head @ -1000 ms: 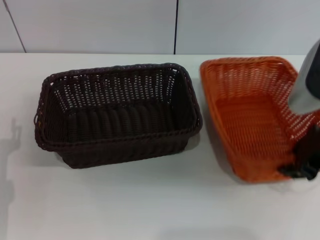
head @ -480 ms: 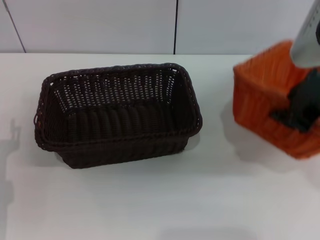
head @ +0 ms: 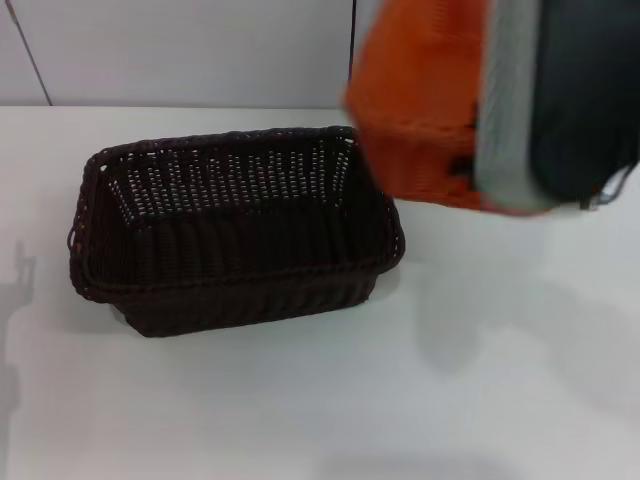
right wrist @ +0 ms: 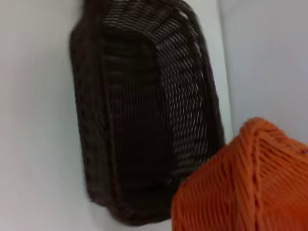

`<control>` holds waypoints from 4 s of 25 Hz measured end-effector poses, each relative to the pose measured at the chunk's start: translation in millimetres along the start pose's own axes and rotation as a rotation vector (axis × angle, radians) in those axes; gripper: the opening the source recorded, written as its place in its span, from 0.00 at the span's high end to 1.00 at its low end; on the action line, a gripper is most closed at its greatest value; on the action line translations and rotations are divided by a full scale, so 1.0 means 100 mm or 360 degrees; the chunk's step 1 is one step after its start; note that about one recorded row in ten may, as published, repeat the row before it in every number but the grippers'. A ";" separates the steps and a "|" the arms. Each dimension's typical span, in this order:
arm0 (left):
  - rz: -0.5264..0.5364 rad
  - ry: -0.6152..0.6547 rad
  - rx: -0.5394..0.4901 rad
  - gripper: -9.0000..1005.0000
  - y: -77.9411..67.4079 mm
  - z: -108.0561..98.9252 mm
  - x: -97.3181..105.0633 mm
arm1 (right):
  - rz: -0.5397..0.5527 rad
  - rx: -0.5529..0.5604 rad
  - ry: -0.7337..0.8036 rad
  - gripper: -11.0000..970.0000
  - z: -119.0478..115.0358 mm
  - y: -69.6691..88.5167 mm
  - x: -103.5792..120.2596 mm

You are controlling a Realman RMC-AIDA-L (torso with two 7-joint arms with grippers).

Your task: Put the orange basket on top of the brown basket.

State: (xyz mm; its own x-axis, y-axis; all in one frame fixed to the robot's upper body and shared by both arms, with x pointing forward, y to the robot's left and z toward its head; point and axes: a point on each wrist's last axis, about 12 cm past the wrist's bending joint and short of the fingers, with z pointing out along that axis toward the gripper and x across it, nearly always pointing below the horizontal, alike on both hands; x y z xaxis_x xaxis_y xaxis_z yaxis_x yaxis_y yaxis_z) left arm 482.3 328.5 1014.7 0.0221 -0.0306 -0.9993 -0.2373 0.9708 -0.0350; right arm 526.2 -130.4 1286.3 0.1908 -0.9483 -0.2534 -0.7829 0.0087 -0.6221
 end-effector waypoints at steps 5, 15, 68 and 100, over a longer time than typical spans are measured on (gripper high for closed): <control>-0.0019 0.0014 -0.0003 0.29 0.01 -0.01 0.02 | -0.0477 0.0150 -0.0008 0.77 0.07 0.07 -0.22; -0.0117 0.0038 0.0001 0.29 0.02 -0.05 0.06 | -0.1147 0.0164 -0.0052 0.77 0.24 0.35 -0.24; -0.0190 0.0054 0.0099 0.29 -0.15 0.01 0.04 | -0.1345 0.0424 -0.0001 0.44 0.76 0.25 0.26; -0.0097 0.0043 0.0077 0.29 -0.04 0.03 0.06 | 0.2012 0.1829 -0.0452 0.35 0.61 1.39 2.33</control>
State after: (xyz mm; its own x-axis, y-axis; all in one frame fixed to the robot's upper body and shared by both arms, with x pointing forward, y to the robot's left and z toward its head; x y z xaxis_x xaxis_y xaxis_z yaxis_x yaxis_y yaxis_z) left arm 486.2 325.6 1009.3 0.0087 -0.0959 -0.9954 -0.1889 0.9773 -0.0958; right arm 497.8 -330.7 1095.0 0.0306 -0.0978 -0.9947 0.2453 0.9655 -0.0874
